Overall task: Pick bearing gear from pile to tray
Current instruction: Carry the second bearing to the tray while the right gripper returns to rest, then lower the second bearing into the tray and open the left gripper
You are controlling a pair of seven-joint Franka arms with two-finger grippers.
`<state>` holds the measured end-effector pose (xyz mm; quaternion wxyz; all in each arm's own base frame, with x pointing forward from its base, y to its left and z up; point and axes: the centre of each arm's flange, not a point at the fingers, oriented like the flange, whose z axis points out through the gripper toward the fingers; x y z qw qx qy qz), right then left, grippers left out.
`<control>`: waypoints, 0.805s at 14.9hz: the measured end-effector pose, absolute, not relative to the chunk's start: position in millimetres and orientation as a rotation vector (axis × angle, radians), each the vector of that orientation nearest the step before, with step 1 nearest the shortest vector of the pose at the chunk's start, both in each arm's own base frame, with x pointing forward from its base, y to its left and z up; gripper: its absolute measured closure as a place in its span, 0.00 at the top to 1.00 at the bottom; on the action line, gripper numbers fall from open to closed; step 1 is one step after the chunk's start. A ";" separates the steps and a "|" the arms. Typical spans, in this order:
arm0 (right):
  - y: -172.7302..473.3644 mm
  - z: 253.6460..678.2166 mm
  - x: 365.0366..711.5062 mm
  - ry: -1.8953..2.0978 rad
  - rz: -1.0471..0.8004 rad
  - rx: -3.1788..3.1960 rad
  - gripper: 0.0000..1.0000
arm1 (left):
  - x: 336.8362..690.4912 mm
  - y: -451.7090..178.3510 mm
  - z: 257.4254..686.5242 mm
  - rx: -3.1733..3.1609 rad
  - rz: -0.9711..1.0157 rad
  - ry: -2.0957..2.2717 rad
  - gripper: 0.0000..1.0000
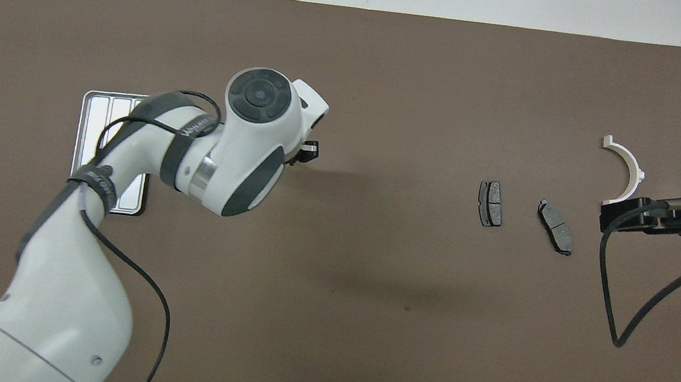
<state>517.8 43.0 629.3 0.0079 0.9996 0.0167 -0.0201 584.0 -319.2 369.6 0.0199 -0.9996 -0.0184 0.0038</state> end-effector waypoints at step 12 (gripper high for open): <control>15.0 606.0 548.8 -0.028 0.023 3.135 1.00 | 593.3 -20.4 366.8 -3.119 -0.063 0.166 0.34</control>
